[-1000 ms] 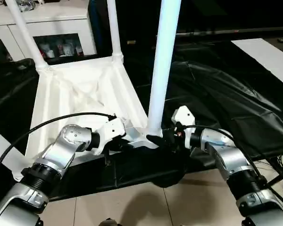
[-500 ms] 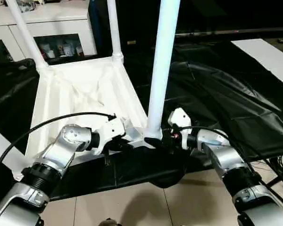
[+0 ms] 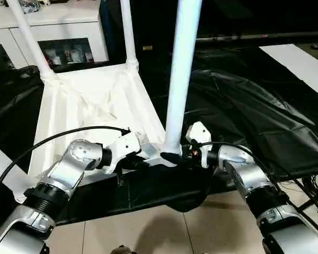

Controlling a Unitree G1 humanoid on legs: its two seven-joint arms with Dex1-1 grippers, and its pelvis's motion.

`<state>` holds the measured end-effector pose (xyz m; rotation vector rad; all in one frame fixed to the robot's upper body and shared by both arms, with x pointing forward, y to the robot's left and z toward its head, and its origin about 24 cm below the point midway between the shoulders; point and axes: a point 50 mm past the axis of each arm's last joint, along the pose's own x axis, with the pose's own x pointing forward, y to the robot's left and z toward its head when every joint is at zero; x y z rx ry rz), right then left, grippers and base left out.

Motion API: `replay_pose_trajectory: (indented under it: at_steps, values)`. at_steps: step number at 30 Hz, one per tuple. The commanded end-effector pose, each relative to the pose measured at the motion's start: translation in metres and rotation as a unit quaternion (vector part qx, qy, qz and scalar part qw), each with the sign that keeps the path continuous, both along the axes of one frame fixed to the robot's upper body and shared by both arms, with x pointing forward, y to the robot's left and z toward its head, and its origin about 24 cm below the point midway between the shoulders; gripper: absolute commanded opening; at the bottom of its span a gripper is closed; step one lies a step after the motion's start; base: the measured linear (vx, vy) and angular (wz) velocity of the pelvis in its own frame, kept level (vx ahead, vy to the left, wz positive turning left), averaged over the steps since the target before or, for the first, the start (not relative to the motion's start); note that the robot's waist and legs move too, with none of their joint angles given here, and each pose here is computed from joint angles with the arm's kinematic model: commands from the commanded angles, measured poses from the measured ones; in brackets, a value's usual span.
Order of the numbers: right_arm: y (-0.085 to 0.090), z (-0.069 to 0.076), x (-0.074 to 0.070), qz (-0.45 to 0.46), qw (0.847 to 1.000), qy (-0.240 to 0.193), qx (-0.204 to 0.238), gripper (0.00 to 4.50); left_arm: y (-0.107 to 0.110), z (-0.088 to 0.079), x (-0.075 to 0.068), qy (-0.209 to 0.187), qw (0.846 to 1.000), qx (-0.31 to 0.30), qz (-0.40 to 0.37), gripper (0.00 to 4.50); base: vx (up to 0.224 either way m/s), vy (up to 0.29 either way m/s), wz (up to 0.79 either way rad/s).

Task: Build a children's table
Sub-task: Rotate leg to tighten

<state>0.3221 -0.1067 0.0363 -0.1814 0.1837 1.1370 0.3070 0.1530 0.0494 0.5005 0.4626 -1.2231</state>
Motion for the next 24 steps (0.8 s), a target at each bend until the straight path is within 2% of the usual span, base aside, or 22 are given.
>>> replay_pose_trajectory:
  at_steps: [1, 9, 12, 14, 15, 18, 21, 24]
  values:
    - [0.0, 0.009, 0.006, -0.005, 1.0, -0.015, 0.012, 2.83, 0.002, 0.01, 0.005, -0.023, 1.0, -0.013, -0.003, 0.0, 0.0, 0.0, 0.0]
    - [0.001, 0.006, 0.005, -0.004, 1.0, -0.014, 0.011, 2.79, 0.003, 0.008, 0.005, -0.021, 1.0, -0.008, 0.0, 0.0, 0.0, 0.0, 0.0]
    - [-0.003, -0.005, 0.01, -0.077, 0.997, 0.002, -0.008, 2.79, 0.003, 0.003, 0.012, -0.027, 0.998, 0.009, 0.051, 0.0, 0.0, 0.0, 0.0]
    - [-0.005, -0.014, 0.012, -0.141, 0.99, 0.02, -0.01, 2.79, 0.0, 0.0, 0.019, -0.036, 0.995, 0.005, 0.094, 0.0, 0.0, 0.0, 0.0]
    - [-0.005, -0.021, 0.013, -0.201, 0.979, 0.036, -0.006, 2.79, -0.007, -0.002, 0.026, -0.039, 0.99, -0.009, 0.136, 0.0, 0.0, 0.0, 0.0]
    - [-0.003, -0.031, 0.015, -0.283, 0.957, 0.061, -0.007, 2.77, -0.021, -0.006, 0.036, -0.045, 0.98, -0.008, 0.194, 0.0, 0.0, 0.0, 0.0]
    - [-0.002, -0.034, 0.019, -0.338, 0.939, 0.068, -0.018, 2.77, -0.033, -0.008, 0.043, -0.051, 0.97, -0.007, 0.237, 0.0, 0.0, 0.0, 0.0]
    - [0.005, -0.03, 0.026, -0.392, 0.917, 0.077, -0.011, 2.77, -0.051, -0.007, 0.05, -0.051, 0.961, -0.017, 0.269, 0.0, 0.0, 0.0, 0.0]
